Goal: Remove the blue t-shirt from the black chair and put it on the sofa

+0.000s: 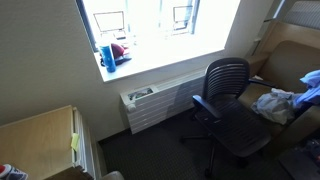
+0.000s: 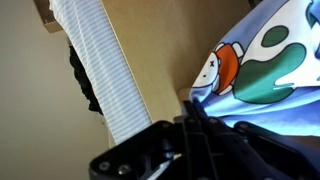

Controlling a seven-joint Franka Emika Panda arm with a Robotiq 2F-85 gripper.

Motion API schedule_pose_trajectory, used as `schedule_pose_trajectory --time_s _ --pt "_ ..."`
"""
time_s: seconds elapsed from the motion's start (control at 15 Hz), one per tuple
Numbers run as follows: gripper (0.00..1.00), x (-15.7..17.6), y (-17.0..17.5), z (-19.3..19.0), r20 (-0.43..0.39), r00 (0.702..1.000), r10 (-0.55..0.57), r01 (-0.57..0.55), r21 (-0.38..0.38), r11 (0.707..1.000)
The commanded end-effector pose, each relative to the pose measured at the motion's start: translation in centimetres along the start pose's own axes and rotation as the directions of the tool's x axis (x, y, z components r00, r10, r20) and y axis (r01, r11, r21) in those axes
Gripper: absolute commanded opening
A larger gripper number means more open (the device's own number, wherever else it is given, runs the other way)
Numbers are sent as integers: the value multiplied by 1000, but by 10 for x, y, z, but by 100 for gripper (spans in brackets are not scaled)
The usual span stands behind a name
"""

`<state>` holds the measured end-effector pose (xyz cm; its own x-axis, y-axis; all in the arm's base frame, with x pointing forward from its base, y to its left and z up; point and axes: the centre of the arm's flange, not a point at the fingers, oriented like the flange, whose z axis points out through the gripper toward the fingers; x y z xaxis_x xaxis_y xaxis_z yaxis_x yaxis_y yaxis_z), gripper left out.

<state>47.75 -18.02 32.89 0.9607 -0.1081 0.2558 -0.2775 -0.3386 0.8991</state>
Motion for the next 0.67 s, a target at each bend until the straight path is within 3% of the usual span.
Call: schedule_pose_trajectory --time_s 0.0,0.6 --pt "1 -2 -2 1 -7 1000 -24 24 9 1000" --pt "1 -6 0 3 -15 994 -104 104 -8 995"
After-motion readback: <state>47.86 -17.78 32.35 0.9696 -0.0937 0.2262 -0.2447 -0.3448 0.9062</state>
